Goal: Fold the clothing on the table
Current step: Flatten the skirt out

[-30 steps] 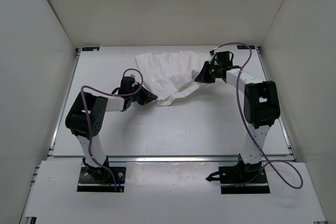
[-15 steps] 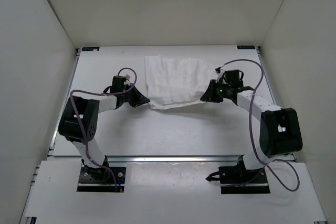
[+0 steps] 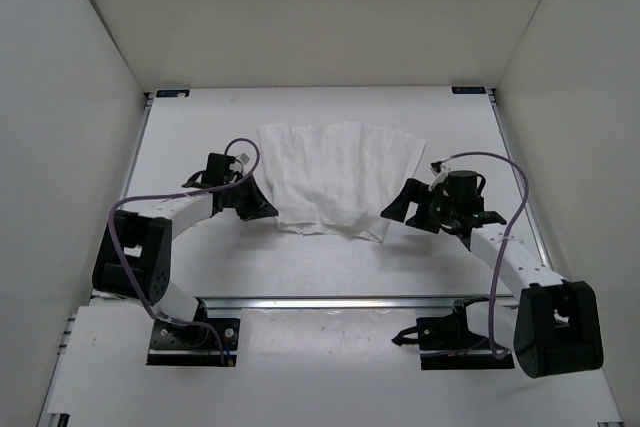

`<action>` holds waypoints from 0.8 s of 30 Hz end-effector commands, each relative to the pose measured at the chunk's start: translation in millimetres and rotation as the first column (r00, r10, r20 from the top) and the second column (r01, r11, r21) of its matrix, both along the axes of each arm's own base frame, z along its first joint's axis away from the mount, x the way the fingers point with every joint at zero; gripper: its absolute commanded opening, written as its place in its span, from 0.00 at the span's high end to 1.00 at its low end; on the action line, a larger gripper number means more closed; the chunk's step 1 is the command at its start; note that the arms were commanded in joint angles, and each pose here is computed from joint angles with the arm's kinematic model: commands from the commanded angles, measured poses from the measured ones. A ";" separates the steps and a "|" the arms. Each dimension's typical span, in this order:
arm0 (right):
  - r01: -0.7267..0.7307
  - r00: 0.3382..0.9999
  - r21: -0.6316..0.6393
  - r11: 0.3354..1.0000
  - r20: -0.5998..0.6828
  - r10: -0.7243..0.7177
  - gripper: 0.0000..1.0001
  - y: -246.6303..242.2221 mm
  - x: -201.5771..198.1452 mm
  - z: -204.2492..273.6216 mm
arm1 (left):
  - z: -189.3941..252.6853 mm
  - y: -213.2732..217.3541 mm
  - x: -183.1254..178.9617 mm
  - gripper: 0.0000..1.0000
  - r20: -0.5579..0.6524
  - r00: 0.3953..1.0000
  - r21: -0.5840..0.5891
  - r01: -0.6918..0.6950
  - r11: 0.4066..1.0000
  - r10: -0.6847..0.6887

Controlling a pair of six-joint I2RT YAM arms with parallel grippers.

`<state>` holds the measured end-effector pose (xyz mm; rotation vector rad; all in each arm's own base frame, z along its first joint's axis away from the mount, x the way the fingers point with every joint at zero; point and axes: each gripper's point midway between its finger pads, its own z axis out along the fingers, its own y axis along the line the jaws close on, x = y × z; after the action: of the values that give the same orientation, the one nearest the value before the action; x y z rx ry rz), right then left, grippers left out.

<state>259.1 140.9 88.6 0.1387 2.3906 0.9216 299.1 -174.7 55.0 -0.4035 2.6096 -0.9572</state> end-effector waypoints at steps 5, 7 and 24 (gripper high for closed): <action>0.039 0.999 -0.071 0.997 -0.023 -0.041 0.14 0.5 11.8 -14.8 | 1.0 12.3 -40.4 1.00 -0.010 0.998 0.108 0.064 0.992 -0.063; 0.018 0.998 -0.067 0.998 -0.060 -0.022 0.16 10.6 8.3 -21.6 | -1.1 14.6 -50.4 1.00 -0.016 0.999 0.111 0.054 0.992 -0.052; -0.079 0.987 -0.033 0.996 -0.146 0.073 0.47 49.7 -6.9 -45.5 | -16.4 21.0 -82.1 1.00 -0.033 0.999 0.073 -0.032 0.997 0.035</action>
<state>241.5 178.2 34.5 0.1336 2.6065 0.9070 215.3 -142.1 29.3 -0.4452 2.7055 -0.7587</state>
